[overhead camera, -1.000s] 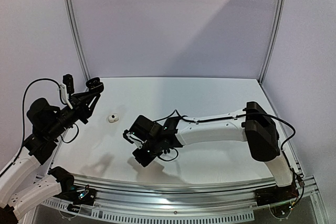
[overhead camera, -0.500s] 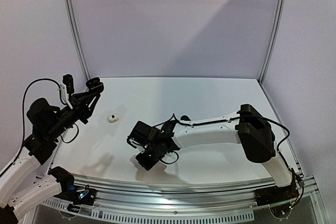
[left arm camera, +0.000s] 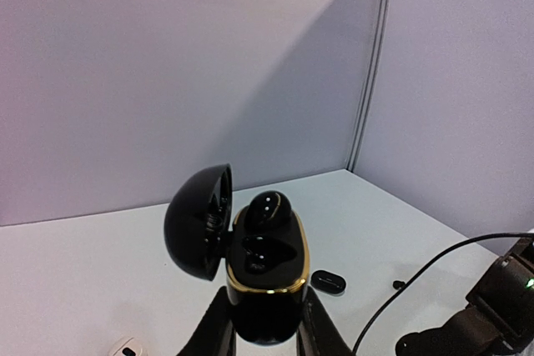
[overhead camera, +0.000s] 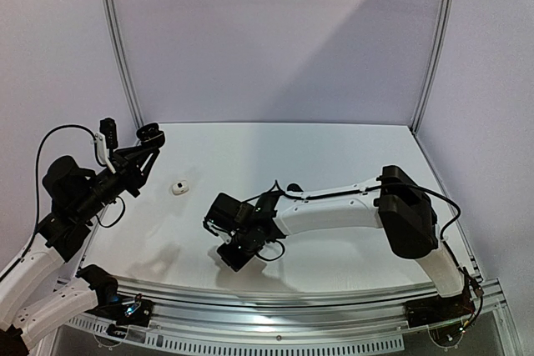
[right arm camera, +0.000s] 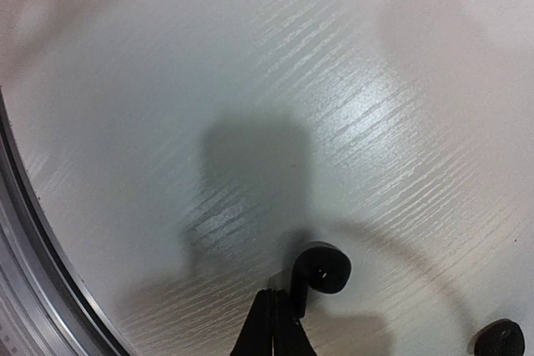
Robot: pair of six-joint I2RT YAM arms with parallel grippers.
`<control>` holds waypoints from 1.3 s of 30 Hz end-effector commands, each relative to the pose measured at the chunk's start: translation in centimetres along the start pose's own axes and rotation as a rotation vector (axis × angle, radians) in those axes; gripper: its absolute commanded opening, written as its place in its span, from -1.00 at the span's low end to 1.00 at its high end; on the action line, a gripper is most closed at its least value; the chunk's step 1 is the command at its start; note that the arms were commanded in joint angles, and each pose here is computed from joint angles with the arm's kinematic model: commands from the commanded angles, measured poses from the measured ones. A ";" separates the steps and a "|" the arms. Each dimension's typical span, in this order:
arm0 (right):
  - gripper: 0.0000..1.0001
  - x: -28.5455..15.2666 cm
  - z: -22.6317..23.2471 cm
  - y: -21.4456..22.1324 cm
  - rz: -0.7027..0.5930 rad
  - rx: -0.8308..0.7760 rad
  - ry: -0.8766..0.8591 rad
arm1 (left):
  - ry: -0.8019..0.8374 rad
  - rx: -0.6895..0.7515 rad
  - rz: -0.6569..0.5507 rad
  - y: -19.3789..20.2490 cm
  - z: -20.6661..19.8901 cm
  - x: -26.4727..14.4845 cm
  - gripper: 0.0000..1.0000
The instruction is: Insert the wireless bluetooth earbuds into the charging case
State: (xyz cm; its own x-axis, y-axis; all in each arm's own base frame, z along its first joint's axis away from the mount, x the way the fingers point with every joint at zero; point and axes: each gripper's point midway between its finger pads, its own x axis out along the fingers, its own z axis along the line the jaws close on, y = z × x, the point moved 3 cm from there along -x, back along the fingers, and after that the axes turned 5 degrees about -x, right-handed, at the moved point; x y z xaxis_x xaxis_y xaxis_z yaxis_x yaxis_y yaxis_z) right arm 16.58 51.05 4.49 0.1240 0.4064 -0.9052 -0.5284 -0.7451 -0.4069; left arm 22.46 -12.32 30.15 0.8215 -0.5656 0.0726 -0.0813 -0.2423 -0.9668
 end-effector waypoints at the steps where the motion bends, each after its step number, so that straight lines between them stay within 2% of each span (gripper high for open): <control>1: -0.96 0.0 -1.0 0.7 0.036 0.001 0.061 | -0.011 -0.007 0.007 0.3 0.3 -0.1 -1.00; 6: -0.83 -2.6 0.4 -1.8 -0.049 -0.028 0.006 | -0.008 -0.010 0.007 0.4 0.3 -0.1 -1.00; 8: -0.62 -4.2 1.1 -3.5 -0.119 -0.027 -0.013 | -0.009 -0.010 0.007 0.4 0.3 -0.1 -1.00; 11: -0.16 -6.2 0.6 -5.6 -0.207 0.033 0.028 | -0.010 -0.009 0.006 0.3 0.3 -0.1 -1.00; 15: 0.18 -6.7 -1.4 -6.3 -0.218 0.169 0.170 | -0.012 -0.007 0.004 0.1 0.3 -0.1 -1.00; 16: 0.21 -6.7 -1.5 -6.3 -0.207 0.206 0.185 | -0.012 -0.006 0.006 0.2 0.3 -0.1 -1.00; 19: 0.27 -4.9 -1.8 -5.7 -0.139 0.239 0.208 | -0.011 -0.004 0.007 0.1 0.3 -0.1 -1.00; 22: 0.24 -3.1 -1.3 -5.0 -0.098 0.229 0.182 | -0.009 -0.006 0.008 0.2 0.3 0.0 -1.00; 32: 0.25 -0.9 -0.3 -4.2 -0.046 -0.034 0.119 | -0.004 -0.010 0.010 0.2 0.3 0.0 -1.00; 39: 0.05 0.7 -0.2 -2.3 0.043 -0.098 0.084 | -0.007 -0.009 0.015 0.4 0.3 0.0 -1.00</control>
State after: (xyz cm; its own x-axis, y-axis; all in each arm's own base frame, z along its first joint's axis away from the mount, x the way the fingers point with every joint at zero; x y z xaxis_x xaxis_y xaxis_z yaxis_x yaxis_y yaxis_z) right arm 19.14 53.66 7.27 0.2427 0.3833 -0.8912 -0.4944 -0.7416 -0.4535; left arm 22.47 -12.34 30.10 0.8203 -0.5675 0.0704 -0.0851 -0.2428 -0.9663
